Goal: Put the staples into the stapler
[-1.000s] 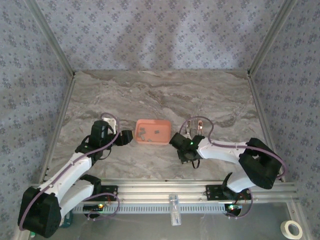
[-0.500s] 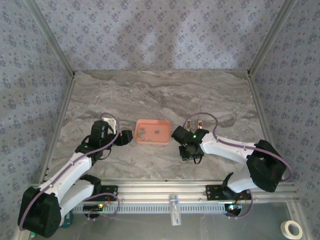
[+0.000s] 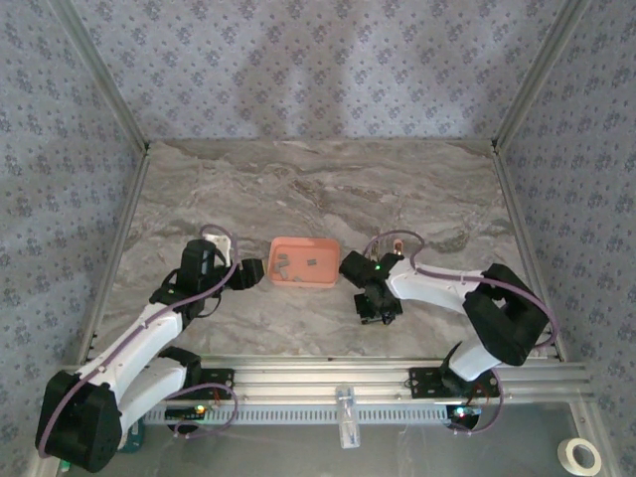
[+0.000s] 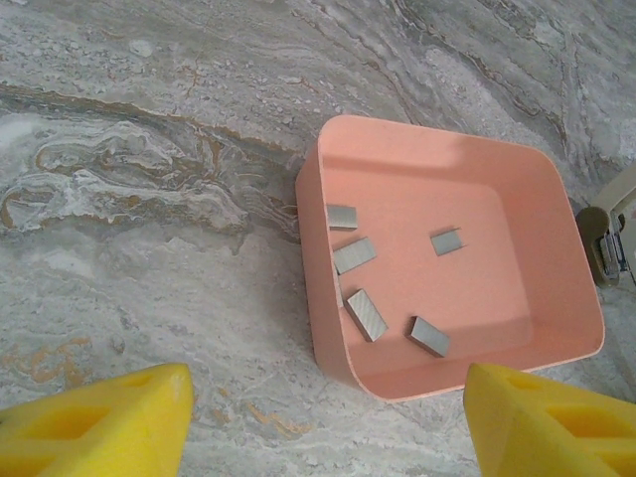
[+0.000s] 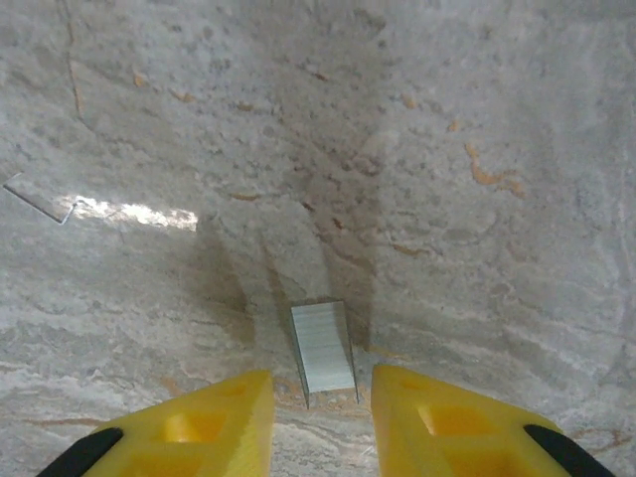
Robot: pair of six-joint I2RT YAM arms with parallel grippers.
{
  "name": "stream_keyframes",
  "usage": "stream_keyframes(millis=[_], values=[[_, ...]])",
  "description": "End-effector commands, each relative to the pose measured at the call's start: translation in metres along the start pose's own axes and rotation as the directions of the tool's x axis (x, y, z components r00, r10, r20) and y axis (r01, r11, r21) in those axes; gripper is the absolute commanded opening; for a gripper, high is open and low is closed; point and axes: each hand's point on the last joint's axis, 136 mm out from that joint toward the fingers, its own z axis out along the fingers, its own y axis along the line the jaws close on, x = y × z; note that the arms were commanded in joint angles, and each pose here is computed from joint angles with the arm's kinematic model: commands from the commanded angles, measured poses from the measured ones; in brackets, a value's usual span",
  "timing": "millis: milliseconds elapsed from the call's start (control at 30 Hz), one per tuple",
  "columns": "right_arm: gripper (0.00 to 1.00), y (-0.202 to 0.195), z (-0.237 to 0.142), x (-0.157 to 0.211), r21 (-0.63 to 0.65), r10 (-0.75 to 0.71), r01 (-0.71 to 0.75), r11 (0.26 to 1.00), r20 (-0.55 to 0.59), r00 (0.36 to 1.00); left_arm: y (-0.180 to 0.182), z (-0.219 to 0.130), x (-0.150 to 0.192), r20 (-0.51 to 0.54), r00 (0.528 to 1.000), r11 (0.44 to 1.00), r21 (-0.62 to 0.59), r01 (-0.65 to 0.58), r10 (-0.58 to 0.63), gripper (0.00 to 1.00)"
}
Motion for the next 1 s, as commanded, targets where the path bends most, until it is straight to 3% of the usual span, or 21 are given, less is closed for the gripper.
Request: stream_keyframes(millis=[0, 333, 533, 667, 800, 967], values=[[0.32, 0.001, 0.001, -0.005, 0.001, -0.007, 0.007, 1.0, -0.002, 1.0, -0.001, 0.002, -0.002, 0.016, 1.0, 1.0, 0.004, -0.026, 0.026, 0.72], [0.26, 0.0, 0.007, -0.014, -0.003, -0.045, 0.045, 0.999, 0.024, 0.999, -0.003, 0.003, -0.003, 0.019, 0.999, 0.999, 0.018, -0.042, 0.041, 0.71], [0.22, 0.017, -0.019, -0.03, -0.137, -0.123, 0.145, 0.98, 0.16, 0.979, -0.034, -0.003, -0.014, 0.118, 0.972, 0.969, 0.118, -0.216, 0.203, 0.68], [0.21, 0.046, -0.051, -0.037, -0.318, -0.214, 0.308, 0.897, 0.298, 0.93, -0.074, -0.007, -0.01, 0.193, 0.884, 0.866, 0.197, -0.46, 0.426, 0.67], [0.19, 0.063, -0.086, -0.036, -0.427, -0.264, 0.444, 0.788, 0.417, 0.87, -0.107, -0.011, -0.011, 0.3, 0.783, 0.757, 0.227, -0.613, 0.544, 0.68], [0.19, 0.079, -0.129, -0.029, -0.542, -0.267, 0.578, 0.61, 0.546, 0.794, -0.152, -0.021, -0.004, 0.47, 0.567, 0.533, 0.219, -0.817, 0.677, 0.65]])
